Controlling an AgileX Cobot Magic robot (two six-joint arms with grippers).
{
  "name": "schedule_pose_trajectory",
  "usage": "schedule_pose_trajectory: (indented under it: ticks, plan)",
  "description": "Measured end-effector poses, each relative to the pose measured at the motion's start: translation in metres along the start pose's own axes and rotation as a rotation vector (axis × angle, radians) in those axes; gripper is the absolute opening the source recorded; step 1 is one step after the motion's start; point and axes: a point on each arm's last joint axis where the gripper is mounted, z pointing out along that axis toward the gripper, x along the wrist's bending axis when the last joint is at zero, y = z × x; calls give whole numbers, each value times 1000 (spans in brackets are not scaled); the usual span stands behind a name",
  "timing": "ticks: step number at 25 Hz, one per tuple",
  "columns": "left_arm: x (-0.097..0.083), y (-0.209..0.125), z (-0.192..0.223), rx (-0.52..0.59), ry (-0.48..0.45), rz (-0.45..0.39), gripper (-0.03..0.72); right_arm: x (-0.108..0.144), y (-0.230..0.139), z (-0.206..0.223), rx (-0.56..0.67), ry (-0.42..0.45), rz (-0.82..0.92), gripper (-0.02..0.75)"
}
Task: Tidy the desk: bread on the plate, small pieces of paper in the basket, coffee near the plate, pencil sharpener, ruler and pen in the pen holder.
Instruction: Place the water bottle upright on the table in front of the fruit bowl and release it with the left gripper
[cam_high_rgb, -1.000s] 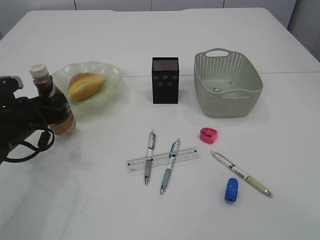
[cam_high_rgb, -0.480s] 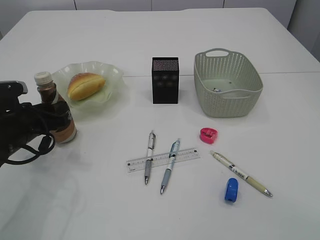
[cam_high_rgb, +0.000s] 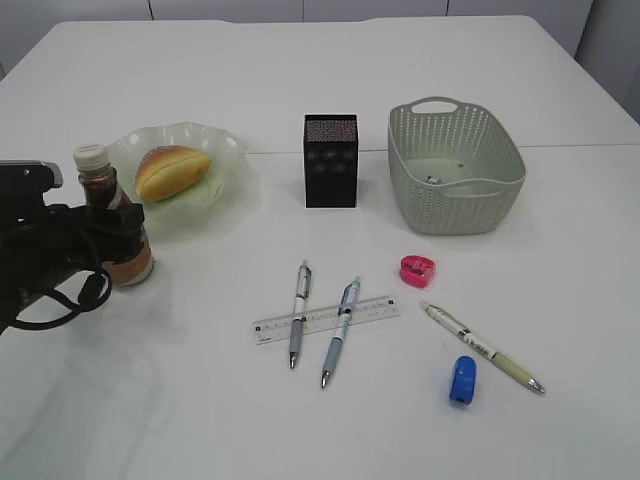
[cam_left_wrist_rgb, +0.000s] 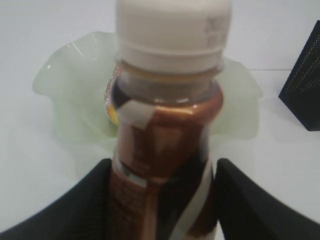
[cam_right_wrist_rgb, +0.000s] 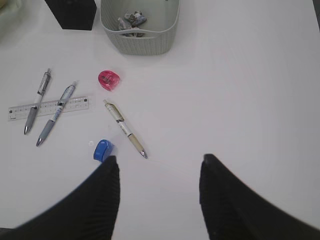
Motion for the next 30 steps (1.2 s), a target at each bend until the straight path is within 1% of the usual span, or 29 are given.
schedule_pose_trajectory:
  ticks: [3,11,13,17,20,23,30]
  plan:
    - [0,0,0,0,-1,10,454,0,0,0,0,0,0,414]
    - [0,0,1,14,-1,18,465,0,0,0,0,0,0,414]
    - [0,-1,0,32,2,18,482,0,0,0,0,0,0,414]
    - [0,-3,0,56,6,20,540,0,0,0,0,0,0,414]
    - [0,-2,0,59,7,20,556,0,0,0,0,0,0,414]
    - [-2,8,-2,32,3,29,559,0,0,0,0,0,0,414]
    - [-6,34,-10,-50,-8,99,560,0,0,0,0,0,0,414]
